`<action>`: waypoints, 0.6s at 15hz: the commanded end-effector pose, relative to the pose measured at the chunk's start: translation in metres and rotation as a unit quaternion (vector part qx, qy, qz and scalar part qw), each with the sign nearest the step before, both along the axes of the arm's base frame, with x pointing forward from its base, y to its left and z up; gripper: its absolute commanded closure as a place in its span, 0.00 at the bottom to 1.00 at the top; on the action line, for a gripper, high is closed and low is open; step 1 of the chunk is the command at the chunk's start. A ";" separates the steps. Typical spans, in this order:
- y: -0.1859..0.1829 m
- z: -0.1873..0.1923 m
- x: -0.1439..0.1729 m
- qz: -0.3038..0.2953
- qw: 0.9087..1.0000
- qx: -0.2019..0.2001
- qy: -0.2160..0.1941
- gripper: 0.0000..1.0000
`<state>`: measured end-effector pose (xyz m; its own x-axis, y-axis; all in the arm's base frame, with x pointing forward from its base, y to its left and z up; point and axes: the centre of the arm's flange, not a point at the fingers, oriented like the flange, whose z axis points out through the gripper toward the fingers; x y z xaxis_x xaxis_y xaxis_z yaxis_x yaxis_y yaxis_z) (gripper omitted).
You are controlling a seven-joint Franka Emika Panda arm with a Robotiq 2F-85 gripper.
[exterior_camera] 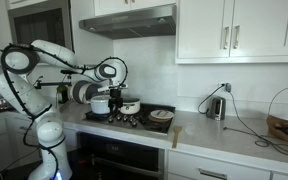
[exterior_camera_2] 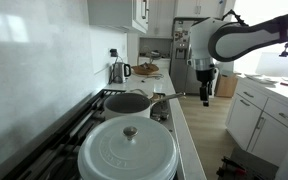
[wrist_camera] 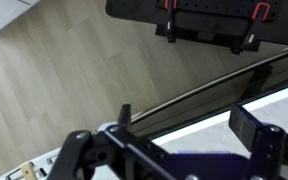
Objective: Put the white lid on top of the white pot on the right side of the stove
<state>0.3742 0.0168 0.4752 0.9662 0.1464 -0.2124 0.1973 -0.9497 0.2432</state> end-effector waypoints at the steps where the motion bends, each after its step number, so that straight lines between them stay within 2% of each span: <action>1: 0.012 0.052 0.015 0.026 1.000 0.009 -0.012 0.00; 6: 0.026 0.105 0.048 0.046 0.996 0.014 -0.073 0.00; 9: 0.032 0.121 0.082 0.049 0.994 0.019 -0.098 0.00</action>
